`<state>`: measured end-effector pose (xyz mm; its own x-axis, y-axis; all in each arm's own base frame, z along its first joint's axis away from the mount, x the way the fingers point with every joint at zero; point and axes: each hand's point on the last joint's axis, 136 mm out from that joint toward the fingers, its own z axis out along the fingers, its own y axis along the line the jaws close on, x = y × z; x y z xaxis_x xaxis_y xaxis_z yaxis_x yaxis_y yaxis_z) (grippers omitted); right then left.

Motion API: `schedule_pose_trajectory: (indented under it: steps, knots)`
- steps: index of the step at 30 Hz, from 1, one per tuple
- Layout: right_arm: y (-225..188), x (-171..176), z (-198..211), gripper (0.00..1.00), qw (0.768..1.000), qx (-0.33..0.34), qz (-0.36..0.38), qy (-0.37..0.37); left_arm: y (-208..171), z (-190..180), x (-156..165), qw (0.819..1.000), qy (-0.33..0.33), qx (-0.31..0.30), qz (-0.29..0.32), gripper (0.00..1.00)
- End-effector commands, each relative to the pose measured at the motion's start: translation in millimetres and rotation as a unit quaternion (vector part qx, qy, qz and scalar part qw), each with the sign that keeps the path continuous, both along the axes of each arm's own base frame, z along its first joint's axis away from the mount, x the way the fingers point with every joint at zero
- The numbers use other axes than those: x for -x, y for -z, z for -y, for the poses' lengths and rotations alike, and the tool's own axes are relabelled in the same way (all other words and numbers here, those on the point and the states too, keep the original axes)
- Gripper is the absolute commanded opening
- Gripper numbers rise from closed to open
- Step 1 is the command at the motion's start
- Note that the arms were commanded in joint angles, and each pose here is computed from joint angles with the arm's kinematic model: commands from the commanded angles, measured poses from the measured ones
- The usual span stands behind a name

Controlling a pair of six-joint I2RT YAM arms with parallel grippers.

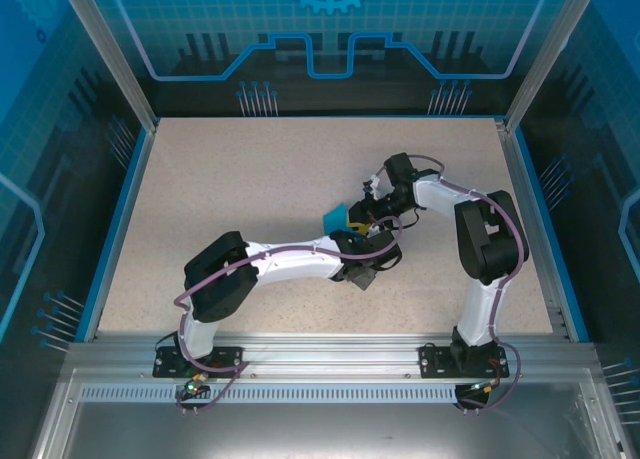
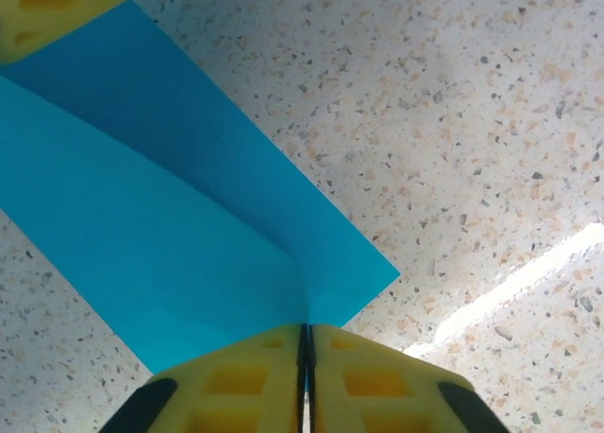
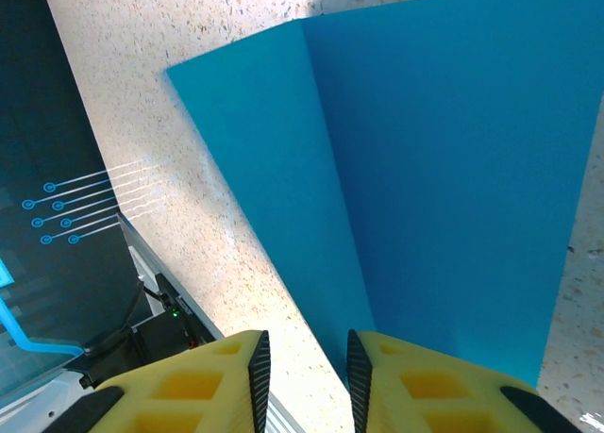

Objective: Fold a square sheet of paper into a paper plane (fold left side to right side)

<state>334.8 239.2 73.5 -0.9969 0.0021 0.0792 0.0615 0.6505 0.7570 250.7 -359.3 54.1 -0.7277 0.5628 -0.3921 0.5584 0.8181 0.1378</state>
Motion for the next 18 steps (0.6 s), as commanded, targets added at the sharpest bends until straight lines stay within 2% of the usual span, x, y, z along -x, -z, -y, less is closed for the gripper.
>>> schedule_pose_trajectory:
  steps: [1, 2, 8, 12, 18]
  knots:
    - [-5.7, -6.3, 4.4, 0.32, 1.000, 0.007, 0.014, 0.000, -19.7, -1.4, 2.3, 1.000, 0.006, 0.010, 0.014, 0.07]
    - [-8.5, -8.2, 6.1, 0.33, 1.000, 0.008, 0.021, 0.002, -19.9, -1.9, 2.7, 1.000, 0.006, 0.010, 0.013, 0.06]
    - [-34.4, -28.1, 33.5, 0.57, 0.995, 0.022, 0.081, 0.045, -20.0, -4.2, 5.8, 1.000, 0.005, 0.019, 0.005, 0.03]
    - [-59.4, -36.5, 59.1, 0.67, 0.988, 0.006, 0.132, 0.078, -20.7, -7.3, 4.9, 0.999, -0.003, 0.043, -0.013, 0.03]
    - [-68.3, -22.0, 95.6, 0.68, 0.979, 0.003, 0.168, 0.113, -21.5, -14.2, 5.0, 0.994, -0.016, 0.096, -0.054, 0.03]
